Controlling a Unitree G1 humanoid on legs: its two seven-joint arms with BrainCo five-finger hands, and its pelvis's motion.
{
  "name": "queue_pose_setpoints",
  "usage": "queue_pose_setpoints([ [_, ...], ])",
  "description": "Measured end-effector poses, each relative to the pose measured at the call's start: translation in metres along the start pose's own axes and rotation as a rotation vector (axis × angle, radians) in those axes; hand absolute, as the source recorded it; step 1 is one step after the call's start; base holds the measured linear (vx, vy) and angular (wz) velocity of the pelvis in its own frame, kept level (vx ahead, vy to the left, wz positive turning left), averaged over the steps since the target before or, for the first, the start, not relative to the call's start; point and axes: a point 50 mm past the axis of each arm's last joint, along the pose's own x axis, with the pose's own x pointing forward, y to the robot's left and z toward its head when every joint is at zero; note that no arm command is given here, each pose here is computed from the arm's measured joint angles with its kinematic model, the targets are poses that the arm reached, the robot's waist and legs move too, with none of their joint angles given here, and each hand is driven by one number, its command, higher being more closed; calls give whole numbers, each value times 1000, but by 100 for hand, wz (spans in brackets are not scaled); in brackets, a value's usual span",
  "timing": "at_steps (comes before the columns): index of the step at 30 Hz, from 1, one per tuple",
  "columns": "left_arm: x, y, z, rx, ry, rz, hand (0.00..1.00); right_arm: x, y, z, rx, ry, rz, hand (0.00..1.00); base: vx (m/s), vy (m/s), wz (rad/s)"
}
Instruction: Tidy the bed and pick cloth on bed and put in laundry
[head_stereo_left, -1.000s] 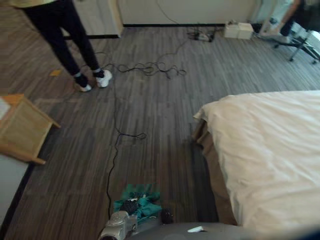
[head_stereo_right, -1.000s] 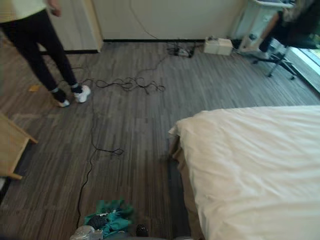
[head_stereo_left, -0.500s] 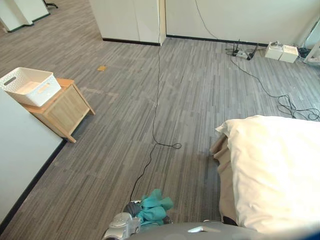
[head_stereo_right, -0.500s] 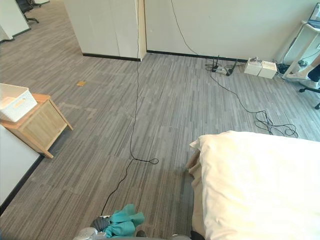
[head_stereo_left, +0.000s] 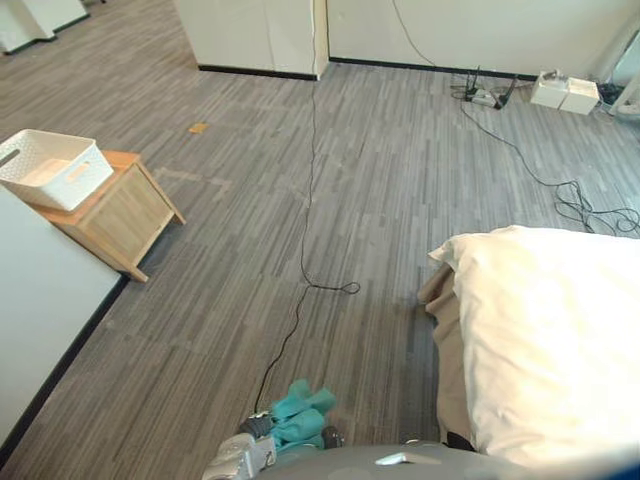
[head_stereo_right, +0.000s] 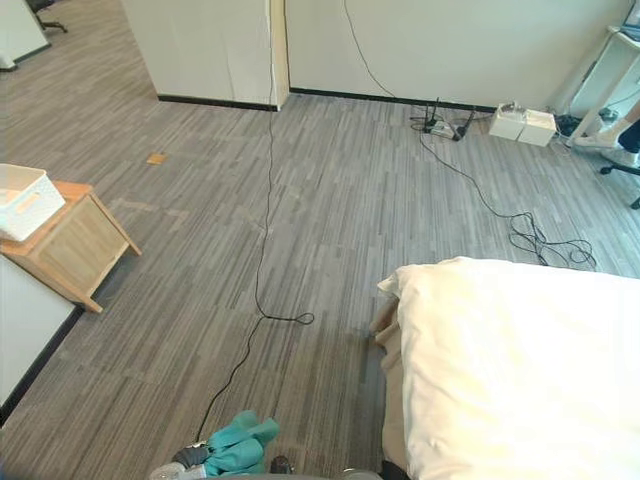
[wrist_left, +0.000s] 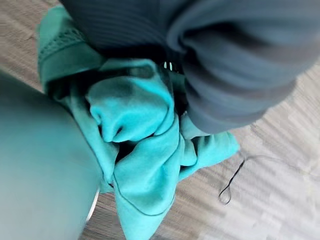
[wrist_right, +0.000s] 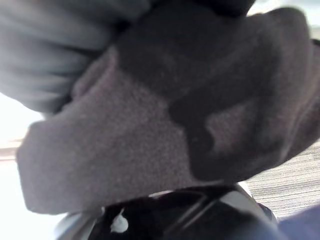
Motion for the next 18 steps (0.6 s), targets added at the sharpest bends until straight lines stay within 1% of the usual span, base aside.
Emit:
queue_pose_setpoints([
  [1,-1,1,4,-11,-25,2,100,0,2,2,-19,-11,2,100,14,-21,-7],
  [3,-2,4,14,-98,-105,14,100,-1,2,7,-46,-49,1,100,-37,-28,-6],
  [4,-2,3,15,-113,-116,13,100,-2,2,7,-53,-56,-1,100,-92,-3,-3],
  [7,-4,5,19,-124,-136,14,100,-4,-4,10,-96,-67,-28,100,-6,77,-2],
  [9,-4,6,18,-125,-133,21,100,-4,-4,10,-97,-69,-32,100,104,159,3],
  [12,-5,9,15,-130,-132,24,100,-4,-5,16,-130,-113,-40,100,234,306,-9],
  [15,-8,23,2,-155,-96,61,100,-2,-5,23,-158,-137,-44,100,406,370,-27],
  [18,-8,29,-15,-125,1,83,100,1,1,35,-111,-171,-56,100,422,238,-15],
])
